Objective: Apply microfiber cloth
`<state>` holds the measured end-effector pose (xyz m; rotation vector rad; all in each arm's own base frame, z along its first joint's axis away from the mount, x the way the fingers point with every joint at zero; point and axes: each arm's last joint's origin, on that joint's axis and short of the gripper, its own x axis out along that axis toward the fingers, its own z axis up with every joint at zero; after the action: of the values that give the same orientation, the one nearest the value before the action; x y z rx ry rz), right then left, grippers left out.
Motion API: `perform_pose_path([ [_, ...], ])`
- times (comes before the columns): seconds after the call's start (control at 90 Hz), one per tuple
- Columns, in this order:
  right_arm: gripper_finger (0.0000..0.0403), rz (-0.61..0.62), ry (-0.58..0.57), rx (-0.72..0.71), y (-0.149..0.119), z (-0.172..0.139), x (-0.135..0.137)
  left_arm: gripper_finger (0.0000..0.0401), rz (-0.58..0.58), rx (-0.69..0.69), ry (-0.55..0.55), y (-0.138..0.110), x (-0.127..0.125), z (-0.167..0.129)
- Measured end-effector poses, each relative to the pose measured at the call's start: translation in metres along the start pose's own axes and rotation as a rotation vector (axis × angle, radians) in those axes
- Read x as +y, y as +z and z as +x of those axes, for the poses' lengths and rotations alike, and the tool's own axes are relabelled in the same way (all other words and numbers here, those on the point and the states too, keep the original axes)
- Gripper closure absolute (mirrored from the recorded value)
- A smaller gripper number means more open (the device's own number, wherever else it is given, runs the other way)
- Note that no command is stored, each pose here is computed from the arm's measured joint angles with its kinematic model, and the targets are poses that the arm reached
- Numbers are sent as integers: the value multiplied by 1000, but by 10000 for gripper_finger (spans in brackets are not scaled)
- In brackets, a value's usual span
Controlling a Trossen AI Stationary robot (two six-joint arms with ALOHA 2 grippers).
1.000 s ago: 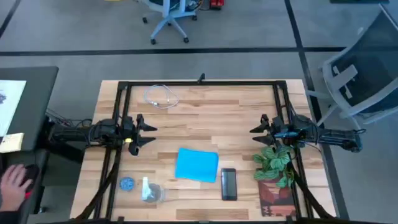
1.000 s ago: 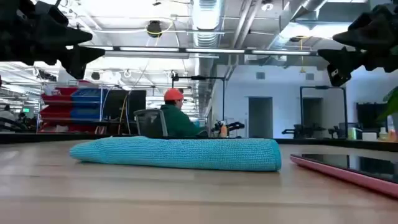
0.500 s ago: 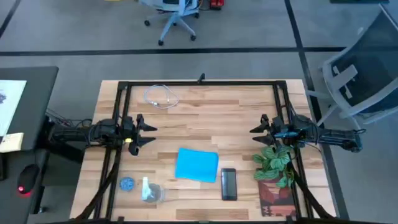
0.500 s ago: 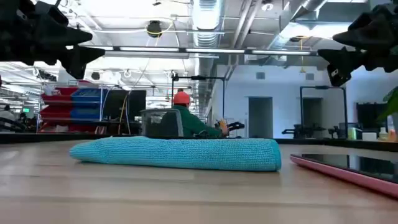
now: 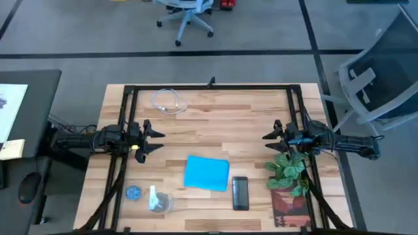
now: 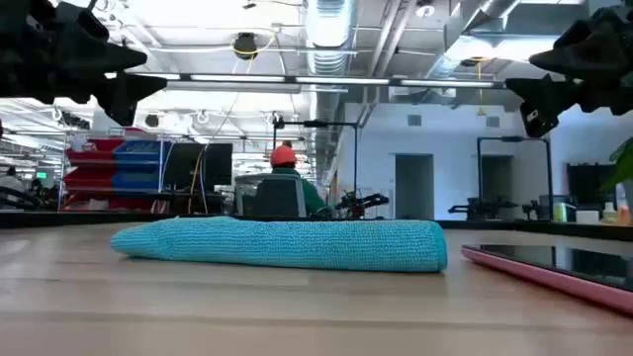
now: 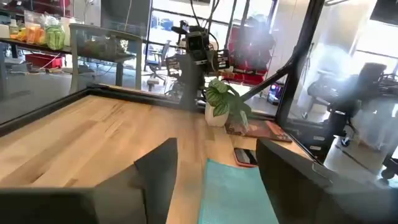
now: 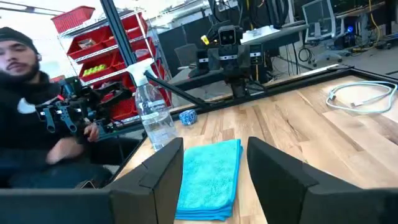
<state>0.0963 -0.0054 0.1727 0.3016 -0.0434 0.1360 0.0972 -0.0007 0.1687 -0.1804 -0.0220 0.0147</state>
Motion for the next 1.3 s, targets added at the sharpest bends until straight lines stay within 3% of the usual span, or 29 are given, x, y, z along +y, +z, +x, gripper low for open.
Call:
perform_pose_path([
  [0.778,239,-1,0,0,0,0,0,205,0,0,0,0,0,0],
  [0.922,239,-67,-22,-16,1,0,-1,205,0,0,0,0,0,0],
  [1.133,239,180,-36,-225,19,-2,2,205,0,0,0,0,0,0],
  [1.3,239,258,-19,-318,26,-4,5,205,0,0,0,0,0,0],
])
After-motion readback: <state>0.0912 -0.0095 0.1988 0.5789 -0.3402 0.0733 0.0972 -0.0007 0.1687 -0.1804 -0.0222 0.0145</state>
